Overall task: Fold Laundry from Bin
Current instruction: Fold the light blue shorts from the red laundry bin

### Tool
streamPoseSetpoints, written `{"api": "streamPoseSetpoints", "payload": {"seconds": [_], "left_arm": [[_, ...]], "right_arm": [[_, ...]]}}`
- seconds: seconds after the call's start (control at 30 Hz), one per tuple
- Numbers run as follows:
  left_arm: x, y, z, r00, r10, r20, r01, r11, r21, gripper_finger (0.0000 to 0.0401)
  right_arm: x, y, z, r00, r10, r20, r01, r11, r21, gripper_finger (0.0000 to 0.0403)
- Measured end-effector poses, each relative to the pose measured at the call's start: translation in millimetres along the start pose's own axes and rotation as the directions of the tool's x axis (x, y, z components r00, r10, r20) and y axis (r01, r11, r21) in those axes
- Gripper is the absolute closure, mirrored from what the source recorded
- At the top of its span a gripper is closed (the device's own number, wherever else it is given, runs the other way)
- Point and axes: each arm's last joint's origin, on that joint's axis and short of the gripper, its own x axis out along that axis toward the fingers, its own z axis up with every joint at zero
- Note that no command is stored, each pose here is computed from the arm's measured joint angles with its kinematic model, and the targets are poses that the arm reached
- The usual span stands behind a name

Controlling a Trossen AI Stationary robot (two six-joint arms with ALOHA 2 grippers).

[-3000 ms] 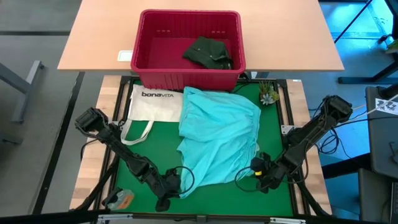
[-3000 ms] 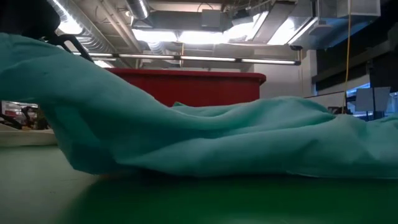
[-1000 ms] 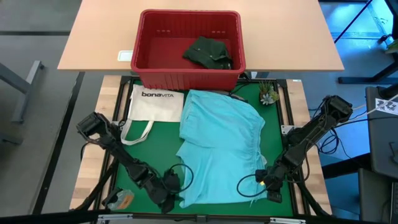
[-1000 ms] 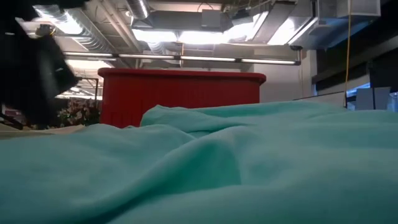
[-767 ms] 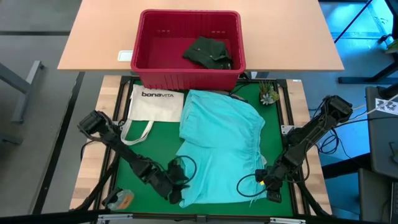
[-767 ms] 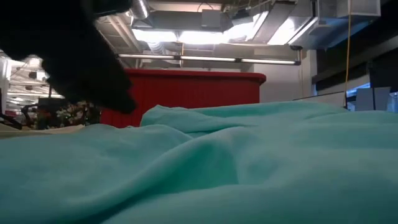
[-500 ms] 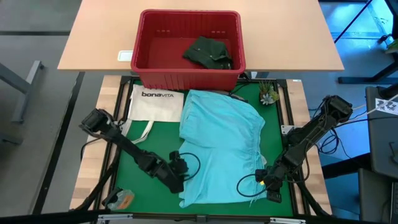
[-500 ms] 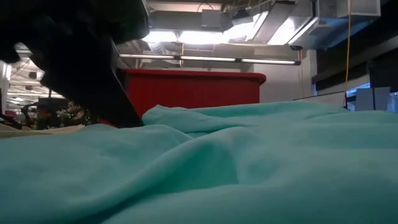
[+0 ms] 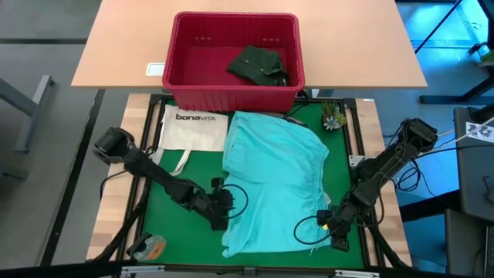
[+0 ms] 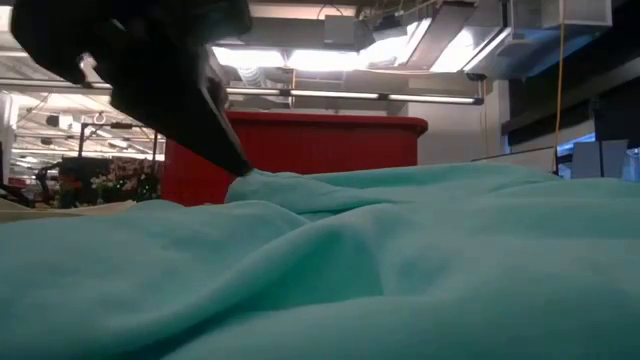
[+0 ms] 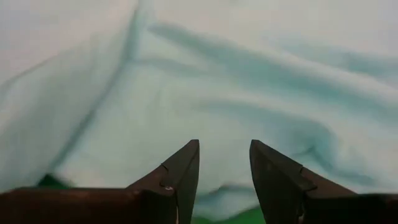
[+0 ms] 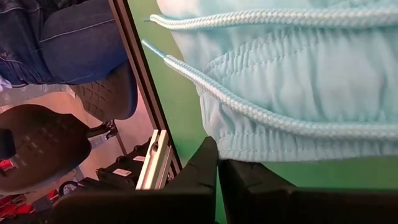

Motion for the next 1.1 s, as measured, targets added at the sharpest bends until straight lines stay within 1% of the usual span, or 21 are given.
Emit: {"api": "streamPoseSetpoints", "payload": {"seconds": [0.13,0.27,0.47,0.63,0.77,1.1], "left_arm": [[-16,10,-2,0.997,0.059,-0.056,-0.057,0.997,0.046,0.0265],[-16,13,-8,0.989,0.102,-0.106,-0.093,0.992,0.086,0.0265],[-7,12,-13,0.984,0.137,-0.116,-0.12,0.983,0.138,0.0265],[-5,13,-14,0.979,0.18,-0.096,-0.164,0.975,0.15,0.0265],[-2,12,-15,0.978,0.183,-0.101,-0.166,0.974,0.156,0.0265],[11,0,-28,0.976,0.184,-0.114,-0.16,0.968,0.192,0.0265]], "right_arm": [[0,0,0,1.0,-0.001,0.003,0.001,1.0,0.0,0.0398],[0,0,0,1.0,-0.005,0.013,0.005,1.0,0.001,0.0398],[0,0,1,0.999,-0.011,0.034,0.011,1.0,0.0,0.0398],[0,0,1,0.999,-0.011,0.034,0.011,1.0,0.0,0.0398],[0,0,1,0.999,-0.011,0.034,0.012,1.0,0.0,0.0398],[0,0,1,0.999,-0.012,0.033,0.012,1.0,-0.001,0.0398]]}}
